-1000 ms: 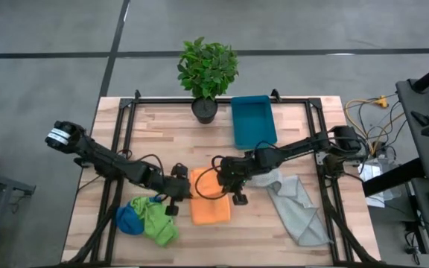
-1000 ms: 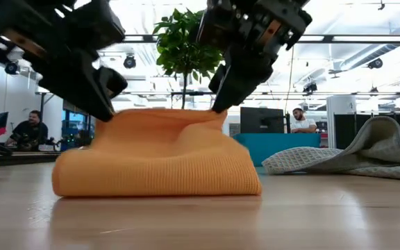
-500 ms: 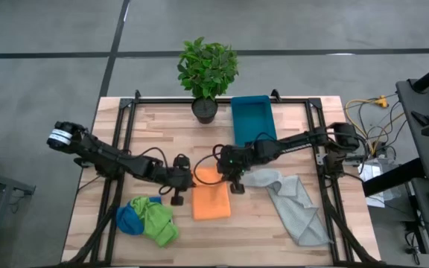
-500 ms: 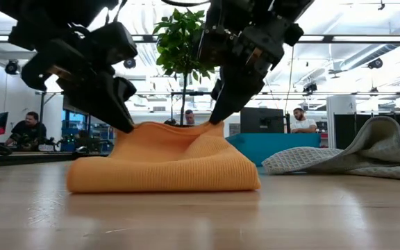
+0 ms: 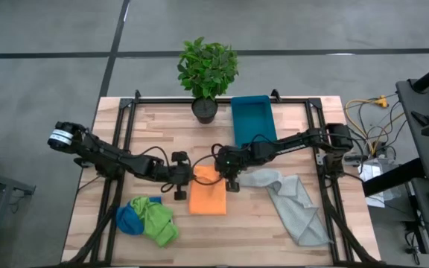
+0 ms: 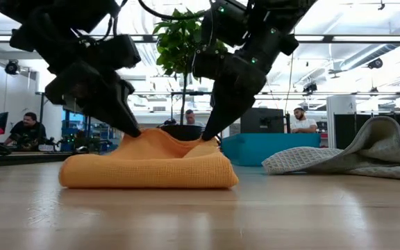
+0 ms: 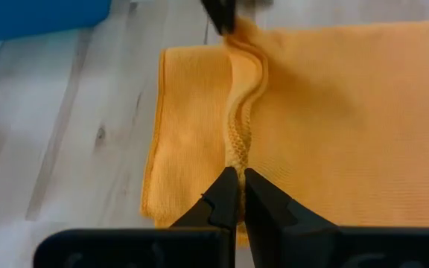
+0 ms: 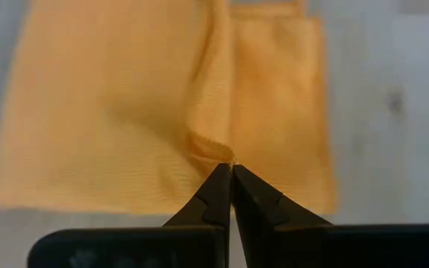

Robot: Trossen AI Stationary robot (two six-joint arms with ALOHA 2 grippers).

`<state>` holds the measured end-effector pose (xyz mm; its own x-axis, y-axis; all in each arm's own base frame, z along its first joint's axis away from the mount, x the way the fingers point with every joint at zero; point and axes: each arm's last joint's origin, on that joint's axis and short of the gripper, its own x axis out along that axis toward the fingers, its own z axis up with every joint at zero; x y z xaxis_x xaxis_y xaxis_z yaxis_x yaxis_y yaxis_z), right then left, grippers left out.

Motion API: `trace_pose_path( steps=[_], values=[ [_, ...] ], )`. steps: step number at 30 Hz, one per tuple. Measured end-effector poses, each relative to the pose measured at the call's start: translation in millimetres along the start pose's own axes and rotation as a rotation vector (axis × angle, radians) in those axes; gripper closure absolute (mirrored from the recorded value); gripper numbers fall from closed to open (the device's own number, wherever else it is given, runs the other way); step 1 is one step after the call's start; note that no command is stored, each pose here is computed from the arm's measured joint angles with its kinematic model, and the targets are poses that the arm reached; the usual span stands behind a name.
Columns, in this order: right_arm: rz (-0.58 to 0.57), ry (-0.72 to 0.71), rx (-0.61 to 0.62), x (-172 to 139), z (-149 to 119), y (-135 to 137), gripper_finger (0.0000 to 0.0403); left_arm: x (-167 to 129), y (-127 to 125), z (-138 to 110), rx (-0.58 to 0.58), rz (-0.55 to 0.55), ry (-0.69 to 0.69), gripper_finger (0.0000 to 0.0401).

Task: Fold microfiber towels
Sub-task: Fold the orange microfiber towel

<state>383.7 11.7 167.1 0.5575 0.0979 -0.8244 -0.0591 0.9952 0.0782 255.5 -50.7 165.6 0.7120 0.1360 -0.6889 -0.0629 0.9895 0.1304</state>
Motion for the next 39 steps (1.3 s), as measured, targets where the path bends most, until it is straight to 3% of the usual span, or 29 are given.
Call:
trace_pose_path(
  steps=[8,15,20,25,28,32,37,39],
  values=[
    [-0.043,0.012,0.031,1,-3,-6,0.0393,17,-2,-12,0.015,0.054,0.075,0.0401],
    [-0.107,0.045,0.172,4,-16,-15,0.0369,24,-1,-17,-0.044,0.155,0.095,0.0395],
    [-0.183,0.030,0.275,-1,-19,-24,0.0339,19,4,-13,-0.048,0.259,0.061,0.0352],
    [-0.184,-0.025,0.307,-16,-13,-24,0.0310,5,11,-4,-0.102,0.404,-0.030,0.0298],
    [-0.152,-0.072,0.291,-27,-9,-17,0.0296,-5,14,2,-0.141,0.421,-0.078,0.0269],
    [-0.014,-0.166,0.249,-37,-3,1,0.0286,-15,14,8,-0.165,0.323,-0.110,0.0246],
    [0.123,-0.231,0.139,-37,-1,40,0.0275,-14,0,7,-0.013,-0.106,-0.046,0.0242],
    [0.152,-0.238,0.059,-32,-2,59,0.0269,-13,-8,4,0.022,-0.217,-0.017,0.0242]
  ],
)
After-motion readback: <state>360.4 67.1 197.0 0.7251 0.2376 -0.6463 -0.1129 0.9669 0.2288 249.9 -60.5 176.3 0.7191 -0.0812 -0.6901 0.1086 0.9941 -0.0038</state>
